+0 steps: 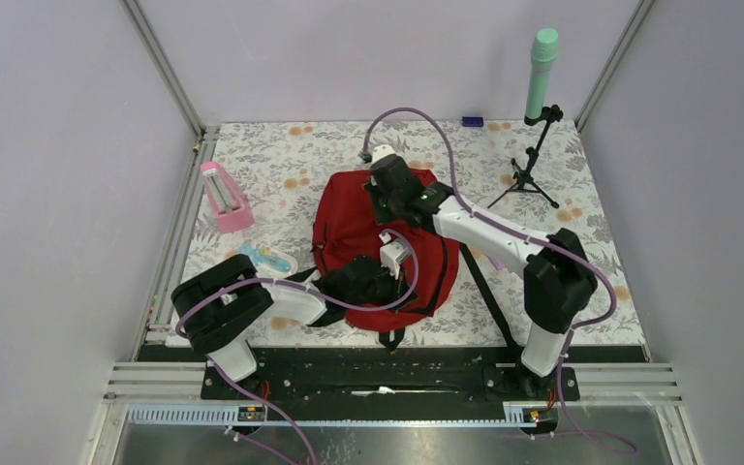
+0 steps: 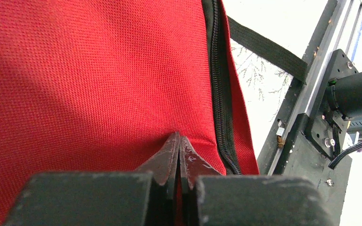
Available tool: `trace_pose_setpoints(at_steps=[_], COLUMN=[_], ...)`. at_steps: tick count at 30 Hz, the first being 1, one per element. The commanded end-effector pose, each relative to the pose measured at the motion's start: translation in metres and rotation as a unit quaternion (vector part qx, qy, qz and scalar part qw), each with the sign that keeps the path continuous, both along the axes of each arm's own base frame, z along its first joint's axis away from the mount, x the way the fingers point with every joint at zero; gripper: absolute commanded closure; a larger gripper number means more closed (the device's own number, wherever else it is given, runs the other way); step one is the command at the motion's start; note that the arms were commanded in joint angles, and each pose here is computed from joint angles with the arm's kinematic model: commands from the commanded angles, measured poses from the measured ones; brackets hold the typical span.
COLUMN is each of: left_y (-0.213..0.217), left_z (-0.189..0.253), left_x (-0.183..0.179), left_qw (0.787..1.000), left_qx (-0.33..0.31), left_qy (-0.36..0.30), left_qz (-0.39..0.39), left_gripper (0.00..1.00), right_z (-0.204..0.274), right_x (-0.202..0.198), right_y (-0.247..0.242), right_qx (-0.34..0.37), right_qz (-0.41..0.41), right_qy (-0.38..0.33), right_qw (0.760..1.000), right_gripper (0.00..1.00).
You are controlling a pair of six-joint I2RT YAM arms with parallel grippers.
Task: Pack the student bag
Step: Unzip the student bag at the center of the board.
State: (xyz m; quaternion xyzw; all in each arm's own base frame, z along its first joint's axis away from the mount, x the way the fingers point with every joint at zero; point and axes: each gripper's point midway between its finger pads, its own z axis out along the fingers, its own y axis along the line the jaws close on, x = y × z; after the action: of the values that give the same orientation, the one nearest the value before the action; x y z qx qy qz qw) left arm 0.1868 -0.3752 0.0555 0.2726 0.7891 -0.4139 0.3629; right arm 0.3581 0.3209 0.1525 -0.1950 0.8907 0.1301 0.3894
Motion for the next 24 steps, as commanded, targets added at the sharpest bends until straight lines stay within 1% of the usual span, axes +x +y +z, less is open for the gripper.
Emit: trace_pose_setpoints(at_steps=[1,8,12,15,16,19,21,22,24], left_y=[-0.012,-0.013,-0.010,-0.004,-0.001,0.014,0.027,0.035,0.053], left_z=[0.009,0.014,0.023,0.039,0.048,0.071,0.090,0.098,0.112], left_x=[-0.004,-0.010,-0.013,-0.011,-0.007,0.010,0.022,0.027,0.037], left_qw=[1.000,0.999,0.998,0.998,0.997,0.997,0.994,0.993,0.989], left_qx=[-0.017,-0.029,-0.041,-0.051,-0.056,-0.057,-0.060,-0.057,-0.049], left_qy=[-0.002,-0.008,-0.019,-0.034,-0.043,-0.057,-0.074,-0.085,-0.109], left_qz=[-0.022,-0.042,-0.042,-0.030,-0.018,0.020,0.045,0.057,0.089], left_gripper=[1.00,1.00,1.00,1.00,0.94,0.60,0.41,0.35,0.29], right_z=[0.030,0.011,0.013,0.018,0.019,0.024,0.028,0.032,0.039], right_x=[0.003,0.010,0.008,0.006,0.006,0.007,0.005,0.005,0.005], right_y=[0.043,0.078,0.095,0.100,0.099,0.090,0.084,0.080,0.070], right_qx=[0.028,0.023,0.039,0.048,0.048,0.042,0.040,0.040,0.038], right_qz=[0.044,0.107,0.145,0.157,0.155,0.137,0.129,0.123,0.100], right_qy=[-0.033,-0.009,-0.002,-0.002,-0.003,-0.011,-0.015,-0.019,-0.027], right_qw=[0.998,0.994,0.989,0.986,0.987,0.990,0.991,0.991,0.994], right_gripper=[1.00,1.00,1.00,1.00,1.00,1.00,1.00,1.00,1.00])
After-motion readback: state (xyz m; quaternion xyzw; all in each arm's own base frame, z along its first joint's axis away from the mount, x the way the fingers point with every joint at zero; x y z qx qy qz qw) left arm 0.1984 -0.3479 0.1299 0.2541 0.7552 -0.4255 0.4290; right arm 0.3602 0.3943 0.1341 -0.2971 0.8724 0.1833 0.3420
